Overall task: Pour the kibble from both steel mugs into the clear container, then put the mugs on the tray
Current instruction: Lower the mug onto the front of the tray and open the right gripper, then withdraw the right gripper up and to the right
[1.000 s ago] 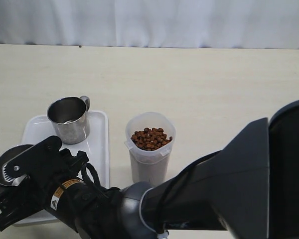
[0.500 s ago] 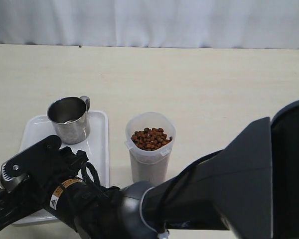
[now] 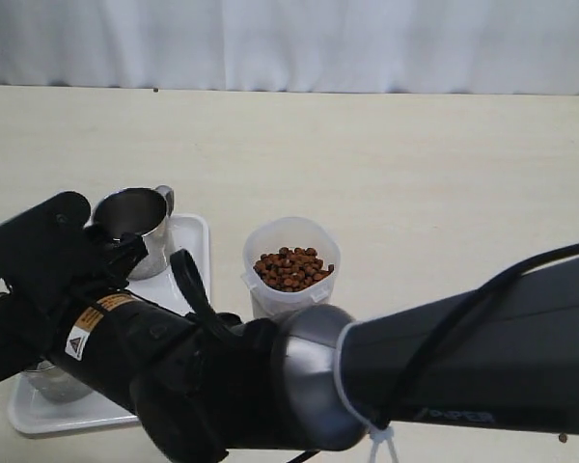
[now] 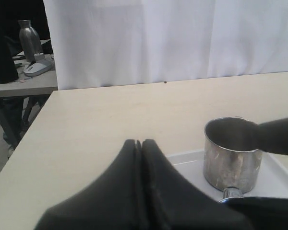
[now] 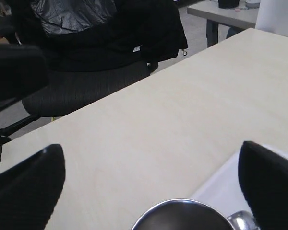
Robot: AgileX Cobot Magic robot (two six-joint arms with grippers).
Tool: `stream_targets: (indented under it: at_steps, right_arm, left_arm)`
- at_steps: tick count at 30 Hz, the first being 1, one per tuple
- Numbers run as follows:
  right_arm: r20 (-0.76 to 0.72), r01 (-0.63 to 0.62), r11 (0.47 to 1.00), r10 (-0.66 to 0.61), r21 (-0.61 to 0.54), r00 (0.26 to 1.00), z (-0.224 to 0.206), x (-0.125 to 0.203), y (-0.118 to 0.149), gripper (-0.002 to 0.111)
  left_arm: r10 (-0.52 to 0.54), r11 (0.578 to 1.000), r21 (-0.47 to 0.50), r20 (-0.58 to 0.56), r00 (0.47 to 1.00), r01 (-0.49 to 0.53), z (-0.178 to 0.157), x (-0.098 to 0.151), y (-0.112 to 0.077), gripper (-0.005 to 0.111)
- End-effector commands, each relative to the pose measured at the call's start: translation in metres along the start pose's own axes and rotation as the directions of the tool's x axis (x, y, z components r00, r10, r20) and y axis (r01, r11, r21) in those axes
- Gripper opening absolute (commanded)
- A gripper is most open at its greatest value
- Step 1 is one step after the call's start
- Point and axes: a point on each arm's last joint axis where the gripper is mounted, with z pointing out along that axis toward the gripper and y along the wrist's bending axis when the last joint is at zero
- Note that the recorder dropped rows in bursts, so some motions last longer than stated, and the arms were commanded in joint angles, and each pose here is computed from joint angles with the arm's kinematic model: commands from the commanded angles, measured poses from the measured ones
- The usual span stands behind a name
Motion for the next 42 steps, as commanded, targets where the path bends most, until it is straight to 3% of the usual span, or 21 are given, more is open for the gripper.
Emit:
stream_targets:
  at_steps: [1,11,19,24,26,27,31,36,42]
  right_arm:
    - [-0.014,0.045,0.999,-0.045,-0.021,0.999,-0.007,-0.011,0.004,0.075]
    - [0.022,0.056,0.998,-0.055,-0.034,0.998,-0.018,-0.032,0.006,0.075]
    - [0.121,0.086,0.995,-0.078,-0.058,0.99,-0.051,-0.082,0.009,0.075]
    - [0.121,0.168,0.981,-0.156,-0.097,0.98,-0.081,-0.11,0.011,0.045]
    - [0.11,0.2,0.975,-0.189,-0.101,0.976,-0.098,-0.122,0.006,0.014]
    - [0.122,0.214,0.972,-0.202,-0.093,0.972,-0.106,-0.128,0.003,0.005]
    - [0.194,0.166,0.986,-0.163,-0.003,0.967,-0.154,-0.141,-0.028,0.005]
    - [0.246,0.086,0.986,-0.119,0.142,0.962,-0.23,-0.124,-0.076,0.005]
    - [0.342,-0.044,0.946,-0.073,0.321,0.937,-0.31,-0.064,-0.108,0.005]
  left_arm:
    - [-0.003,1.0,0.004,0.012,1.0,0.003,0.0,0.0,0.0,0.0]
    - [-0.001,1.0,0.003,0.011,1.0,0.001,0.0,0.0,0.0,0.0]
    - [-0.001,1.0,0.003,0.011,1.0,0.001,0.0,0.0,0.0,0.0]
    - [-0.001,1.0,0.003,0.011,1.0,0.001,0.0,0.0,0.0,0.0]
    - [-0.001,1.0,0.003,0.011,1.0,0.001,0.0,0.0,0.0,0.0]
    - [-0.001,1.0,0.003,0.011,1.0,0.001,0.0,0.0,0.0,0.0]
    - [-0.001,1.0,0.003,0.011,1.0,0.001,0.0,0.0,0.0,0.0]
    - [-0.001,1.0,0.003,0.011,1.0,0.001,0.0,0.0,0.0,0.0]
    - [-0.001,1.0,0.004,0.011,1.0,0.001,0.0,0.0,0.0,0.0]
